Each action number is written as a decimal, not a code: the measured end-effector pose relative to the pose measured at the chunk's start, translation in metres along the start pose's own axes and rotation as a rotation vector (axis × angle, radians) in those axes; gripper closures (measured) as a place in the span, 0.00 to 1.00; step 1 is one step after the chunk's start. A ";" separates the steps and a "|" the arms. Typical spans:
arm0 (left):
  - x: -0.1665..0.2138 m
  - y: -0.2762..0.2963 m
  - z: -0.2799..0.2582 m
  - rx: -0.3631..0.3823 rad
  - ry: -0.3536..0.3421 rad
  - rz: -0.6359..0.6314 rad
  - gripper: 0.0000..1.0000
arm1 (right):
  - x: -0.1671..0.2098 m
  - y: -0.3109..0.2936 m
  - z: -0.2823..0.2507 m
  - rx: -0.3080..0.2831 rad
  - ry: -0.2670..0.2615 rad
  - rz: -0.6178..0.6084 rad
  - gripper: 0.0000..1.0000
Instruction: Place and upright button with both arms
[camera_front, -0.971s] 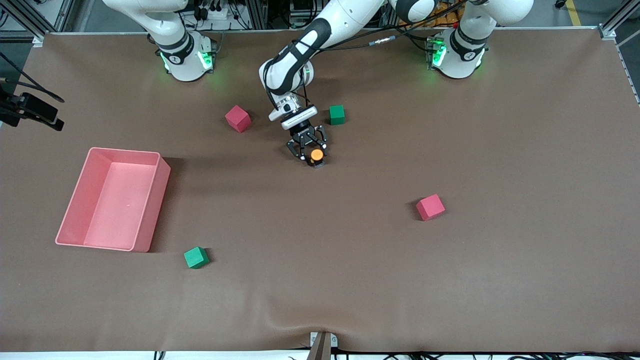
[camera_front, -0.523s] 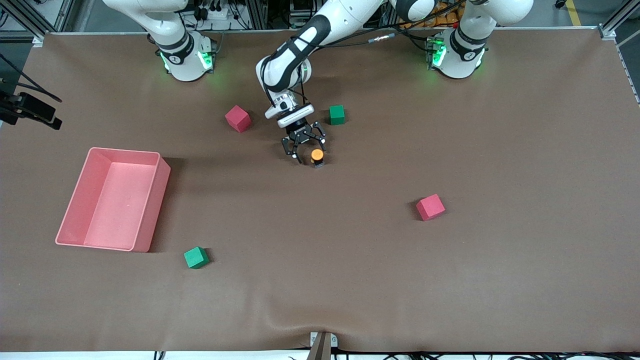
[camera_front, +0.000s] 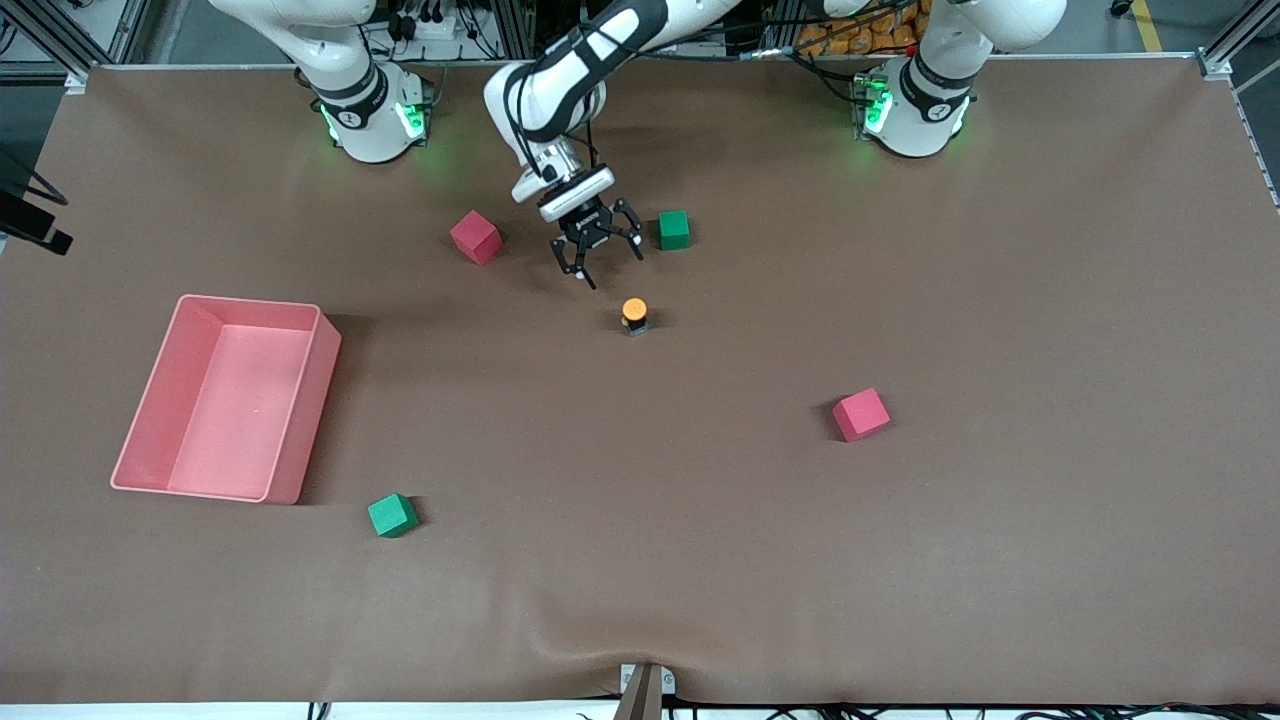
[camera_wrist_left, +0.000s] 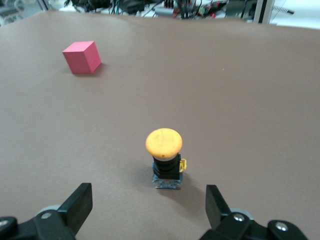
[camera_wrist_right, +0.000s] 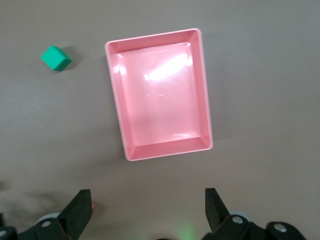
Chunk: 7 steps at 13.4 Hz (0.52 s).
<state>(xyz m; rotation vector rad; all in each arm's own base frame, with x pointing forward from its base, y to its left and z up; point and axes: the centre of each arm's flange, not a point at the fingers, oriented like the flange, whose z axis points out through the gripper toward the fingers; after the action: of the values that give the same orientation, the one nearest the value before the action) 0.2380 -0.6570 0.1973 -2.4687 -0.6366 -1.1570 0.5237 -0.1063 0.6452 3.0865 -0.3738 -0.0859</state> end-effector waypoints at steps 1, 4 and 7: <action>0.021 0.002 -0.006 0.010 -0.032 0.011 0.00 | 0.000 0.001 0.000 -0.009 0.000 0.001 0.00; 0.099 0.008 -0.004 0.045 -0.132 0.017 0.00 | 0.000 0.001 0.000 -0.014 0.000 0.001 0.00; 0.184 0.009 0.025 0.082 -0.214 0.027 0.00 | 0.001 0.002 0.000 -0.015 0.002 0.002 0.00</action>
<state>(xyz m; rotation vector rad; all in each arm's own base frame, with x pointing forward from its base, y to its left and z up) 0.3629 -0.6068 0.3254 -2.5427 -0.6921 -0.8462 0.5237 -0.1083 0.6449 3.0712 -0.3750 -0.0857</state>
